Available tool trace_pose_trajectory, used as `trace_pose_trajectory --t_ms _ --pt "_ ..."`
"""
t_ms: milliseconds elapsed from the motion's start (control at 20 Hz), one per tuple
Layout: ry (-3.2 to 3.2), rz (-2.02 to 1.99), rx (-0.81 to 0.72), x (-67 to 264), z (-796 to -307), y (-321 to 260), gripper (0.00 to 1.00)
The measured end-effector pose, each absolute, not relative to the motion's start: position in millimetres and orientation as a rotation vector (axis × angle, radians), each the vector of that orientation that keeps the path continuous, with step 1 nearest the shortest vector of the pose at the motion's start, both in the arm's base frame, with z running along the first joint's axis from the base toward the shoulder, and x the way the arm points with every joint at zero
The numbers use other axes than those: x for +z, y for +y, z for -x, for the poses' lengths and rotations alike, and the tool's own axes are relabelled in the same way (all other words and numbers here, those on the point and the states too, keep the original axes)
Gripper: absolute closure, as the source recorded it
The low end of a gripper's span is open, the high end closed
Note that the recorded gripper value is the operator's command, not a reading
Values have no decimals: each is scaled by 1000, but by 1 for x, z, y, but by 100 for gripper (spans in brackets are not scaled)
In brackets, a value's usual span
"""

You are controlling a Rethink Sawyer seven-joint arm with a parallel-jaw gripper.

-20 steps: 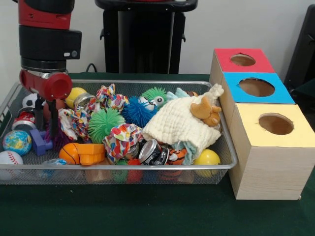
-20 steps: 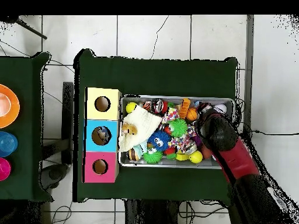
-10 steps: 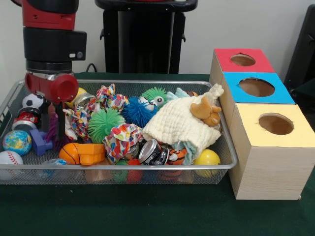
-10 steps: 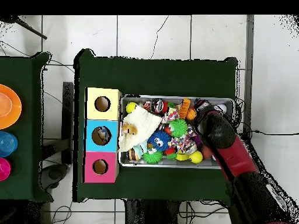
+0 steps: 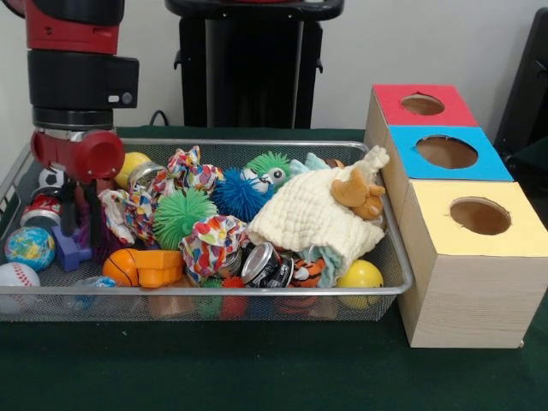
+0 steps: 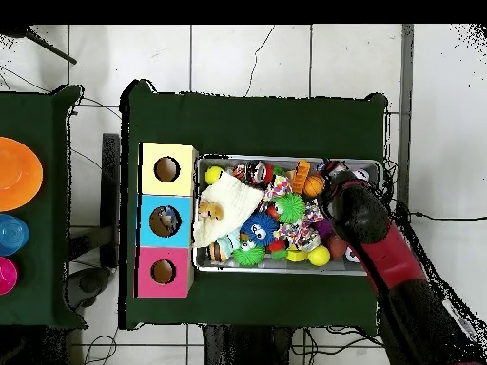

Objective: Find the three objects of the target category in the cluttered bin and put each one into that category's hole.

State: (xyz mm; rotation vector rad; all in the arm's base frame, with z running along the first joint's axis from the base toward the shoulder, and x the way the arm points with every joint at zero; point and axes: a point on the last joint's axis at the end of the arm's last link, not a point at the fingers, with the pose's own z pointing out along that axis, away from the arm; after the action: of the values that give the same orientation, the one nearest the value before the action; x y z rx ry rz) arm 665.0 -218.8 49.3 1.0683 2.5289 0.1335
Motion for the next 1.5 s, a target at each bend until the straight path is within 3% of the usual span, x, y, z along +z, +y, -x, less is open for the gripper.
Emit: trace_pose_trajectory --t_ms 800,1500 --pt "2505 -1019 165 9 -657 -217 0" --pt "2504 -1007 193 9 -663 -207 0"
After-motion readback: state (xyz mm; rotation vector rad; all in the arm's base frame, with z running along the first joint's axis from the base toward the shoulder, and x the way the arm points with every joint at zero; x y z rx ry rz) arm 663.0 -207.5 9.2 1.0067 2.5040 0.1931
